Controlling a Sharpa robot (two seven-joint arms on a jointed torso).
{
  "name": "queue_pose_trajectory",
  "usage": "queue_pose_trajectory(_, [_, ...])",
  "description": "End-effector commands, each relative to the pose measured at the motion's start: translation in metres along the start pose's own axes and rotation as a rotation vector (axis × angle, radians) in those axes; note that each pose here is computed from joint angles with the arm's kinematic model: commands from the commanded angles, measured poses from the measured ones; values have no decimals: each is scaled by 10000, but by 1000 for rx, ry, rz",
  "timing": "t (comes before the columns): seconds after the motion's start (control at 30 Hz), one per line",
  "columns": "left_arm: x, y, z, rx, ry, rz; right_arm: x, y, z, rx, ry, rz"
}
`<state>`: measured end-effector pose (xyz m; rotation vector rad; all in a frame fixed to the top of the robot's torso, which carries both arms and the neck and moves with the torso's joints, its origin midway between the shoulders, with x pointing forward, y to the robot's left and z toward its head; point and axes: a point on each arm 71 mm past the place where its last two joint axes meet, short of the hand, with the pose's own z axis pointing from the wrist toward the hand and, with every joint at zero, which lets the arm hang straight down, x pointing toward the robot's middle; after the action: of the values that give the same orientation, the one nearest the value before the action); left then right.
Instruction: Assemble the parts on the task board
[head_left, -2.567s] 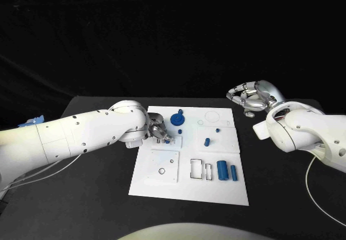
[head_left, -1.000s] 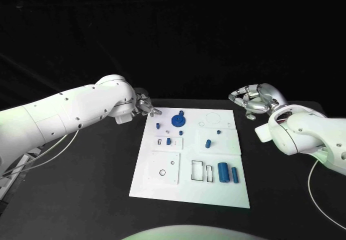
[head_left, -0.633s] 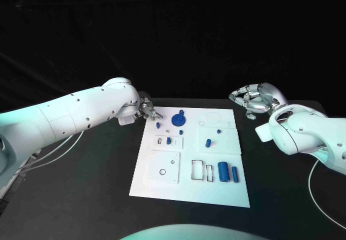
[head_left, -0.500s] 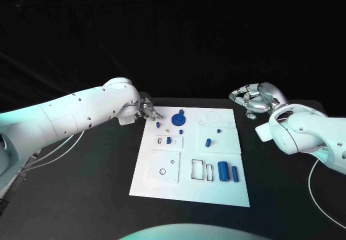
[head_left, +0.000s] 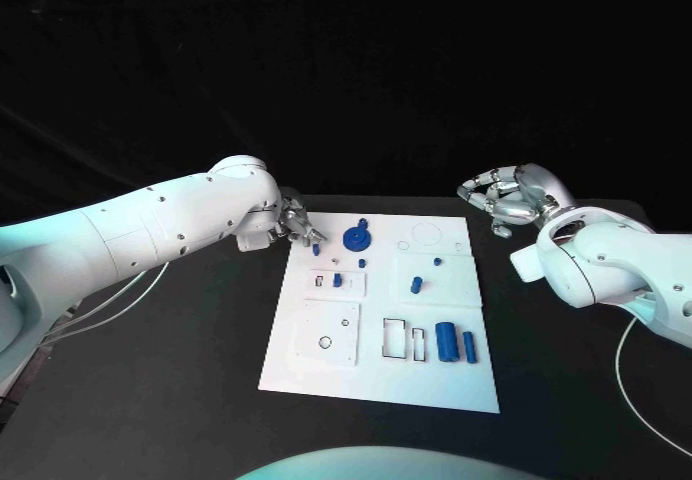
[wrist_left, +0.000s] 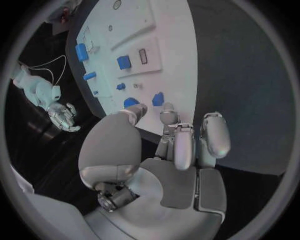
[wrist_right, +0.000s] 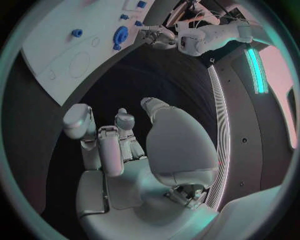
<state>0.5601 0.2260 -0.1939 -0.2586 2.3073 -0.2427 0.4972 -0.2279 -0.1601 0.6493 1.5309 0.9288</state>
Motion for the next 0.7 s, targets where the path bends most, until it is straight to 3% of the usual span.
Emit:
queue_pose_trajectory(0.03, [45,-25,11,13,48,13,13,10,1,-11,8,-3])
queue_pose_trajectory(0.7, [48,-39,27,36,42,-40,21,8,3,-11,10,-3])
